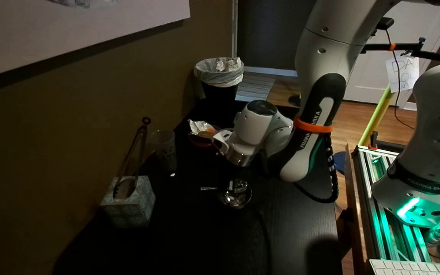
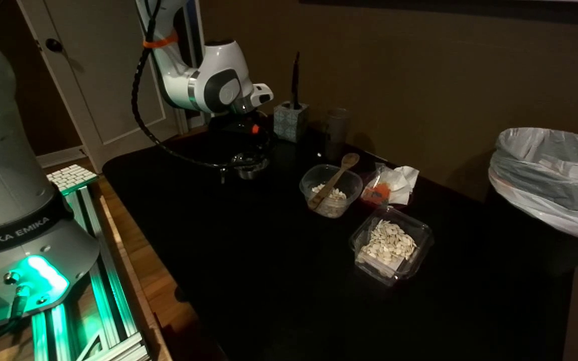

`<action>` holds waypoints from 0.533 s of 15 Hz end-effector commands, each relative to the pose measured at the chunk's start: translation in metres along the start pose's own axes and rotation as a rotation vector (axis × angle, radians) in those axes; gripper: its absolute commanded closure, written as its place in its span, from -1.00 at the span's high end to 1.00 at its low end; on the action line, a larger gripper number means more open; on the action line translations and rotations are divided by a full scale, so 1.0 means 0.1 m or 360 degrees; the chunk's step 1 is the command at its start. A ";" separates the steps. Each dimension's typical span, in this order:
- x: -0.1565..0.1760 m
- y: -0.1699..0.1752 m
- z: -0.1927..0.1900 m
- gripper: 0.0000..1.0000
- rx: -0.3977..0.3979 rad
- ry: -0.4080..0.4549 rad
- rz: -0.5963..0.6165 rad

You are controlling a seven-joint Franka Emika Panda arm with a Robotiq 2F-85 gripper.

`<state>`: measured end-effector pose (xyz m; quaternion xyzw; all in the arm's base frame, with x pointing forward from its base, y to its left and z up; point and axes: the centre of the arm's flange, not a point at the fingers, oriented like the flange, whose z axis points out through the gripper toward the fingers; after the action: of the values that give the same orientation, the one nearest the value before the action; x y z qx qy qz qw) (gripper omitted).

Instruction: Put the silver spoon inside the silver bowl

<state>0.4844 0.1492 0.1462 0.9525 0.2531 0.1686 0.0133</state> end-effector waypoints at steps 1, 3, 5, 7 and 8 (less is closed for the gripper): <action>-0.11 0.03 0.00 -0.32 0.0019 0.0018 -0.0029; -0.11 0.04 0.00 -0.25 0.0024 0.0010 -0.0035; -0.12 0.04 0.00 0.02 0.0028 0.0007 -0.0039; -0.11 0.03 -0.02 0.29 0.0022 0.0012 -0.0049; -0.10 0.02 -0.04 0.46 0.0014 0.0012 -0.0060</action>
<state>0.4819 0.1434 0.1434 0.9517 0.2591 0.1641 0.0101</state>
